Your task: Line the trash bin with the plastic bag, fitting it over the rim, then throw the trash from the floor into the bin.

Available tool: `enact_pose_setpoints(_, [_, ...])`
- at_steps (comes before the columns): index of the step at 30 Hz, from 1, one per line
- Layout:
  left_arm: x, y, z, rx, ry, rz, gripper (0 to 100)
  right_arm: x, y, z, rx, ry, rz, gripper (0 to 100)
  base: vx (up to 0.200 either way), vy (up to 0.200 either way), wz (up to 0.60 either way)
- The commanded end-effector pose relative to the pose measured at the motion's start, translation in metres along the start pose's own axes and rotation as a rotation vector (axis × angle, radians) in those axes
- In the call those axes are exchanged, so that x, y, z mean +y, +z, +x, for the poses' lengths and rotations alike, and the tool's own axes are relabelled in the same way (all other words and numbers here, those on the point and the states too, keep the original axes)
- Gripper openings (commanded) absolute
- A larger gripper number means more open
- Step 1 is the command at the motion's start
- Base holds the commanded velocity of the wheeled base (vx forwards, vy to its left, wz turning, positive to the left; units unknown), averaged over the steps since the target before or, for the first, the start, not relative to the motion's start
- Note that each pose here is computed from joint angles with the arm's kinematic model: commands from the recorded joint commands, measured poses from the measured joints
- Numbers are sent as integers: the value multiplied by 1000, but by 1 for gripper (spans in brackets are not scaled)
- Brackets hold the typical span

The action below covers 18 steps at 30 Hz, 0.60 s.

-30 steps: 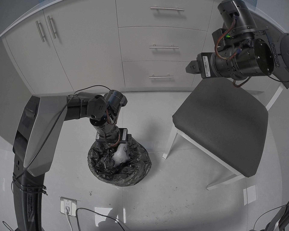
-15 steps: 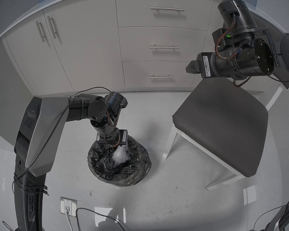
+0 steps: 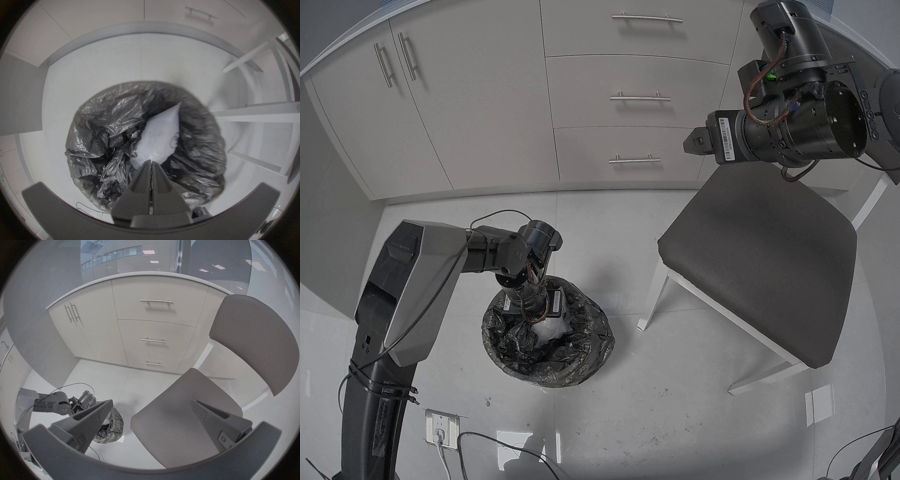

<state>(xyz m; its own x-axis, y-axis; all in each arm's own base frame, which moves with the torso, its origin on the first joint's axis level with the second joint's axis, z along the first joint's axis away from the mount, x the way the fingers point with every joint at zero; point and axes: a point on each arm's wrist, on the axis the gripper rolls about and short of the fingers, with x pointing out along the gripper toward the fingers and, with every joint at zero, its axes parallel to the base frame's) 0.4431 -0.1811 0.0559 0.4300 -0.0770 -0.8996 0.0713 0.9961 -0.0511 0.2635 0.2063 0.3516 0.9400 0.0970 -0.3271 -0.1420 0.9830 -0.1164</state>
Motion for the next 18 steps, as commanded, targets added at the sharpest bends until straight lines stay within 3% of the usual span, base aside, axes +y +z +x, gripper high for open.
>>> enact_pose_setpoints(1, [15,-12,53,64,36,-24,0,2,-1,3,5,1,-2,100,0,0,0])
enact_pose_setpoints(18, [14,-29,106,61,33,-23,0,1,-1,2,4,1,4,100,0,0,0])
